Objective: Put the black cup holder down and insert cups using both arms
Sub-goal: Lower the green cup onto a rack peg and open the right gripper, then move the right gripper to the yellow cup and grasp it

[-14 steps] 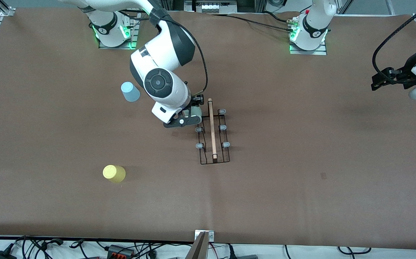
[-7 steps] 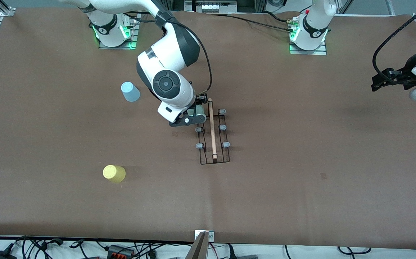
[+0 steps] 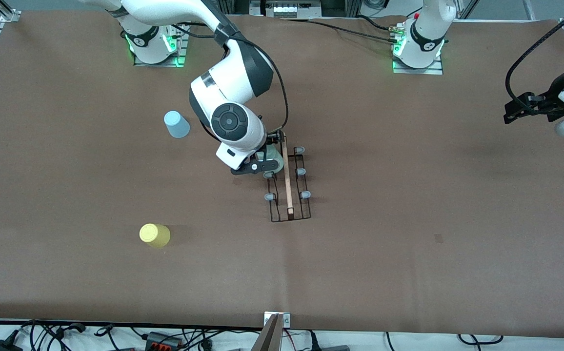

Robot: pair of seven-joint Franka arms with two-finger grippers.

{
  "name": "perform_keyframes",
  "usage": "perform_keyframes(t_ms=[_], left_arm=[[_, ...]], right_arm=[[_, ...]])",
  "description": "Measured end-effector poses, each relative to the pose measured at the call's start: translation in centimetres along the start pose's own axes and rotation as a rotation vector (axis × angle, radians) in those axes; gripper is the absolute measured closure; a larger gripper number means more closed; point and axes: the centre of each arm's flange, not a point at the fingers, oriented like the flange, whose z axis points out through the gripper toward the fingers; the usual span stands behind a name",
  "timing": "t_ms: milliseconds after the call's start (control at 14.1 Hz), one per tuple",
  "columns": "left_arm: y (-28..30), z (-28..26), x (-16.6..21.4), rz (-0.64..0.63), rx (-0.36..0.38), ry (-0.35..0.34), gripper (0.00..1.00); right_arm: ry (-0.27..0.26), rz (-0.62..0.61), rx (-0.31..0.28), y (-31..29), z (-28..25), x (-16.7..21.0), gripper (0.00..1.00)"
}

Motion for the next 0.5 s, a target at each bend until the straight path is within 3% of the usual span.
perform_keyframes(t_ms=[283, 496], left_arm=[[-0.1, 0.0, 0.0, -0.001, 0.0, 0.0, 0.0], [0.0, 0.0, 0.0, -0.001, 0.0, 0.0, 0.0]], right_arm=[[0.08, 0.084, 0.014, 2.6, -4.2, 1.8, 0.0], [0.153, 0.241, -0.025, 11.6, -7.0, 5.8, 0.0]])
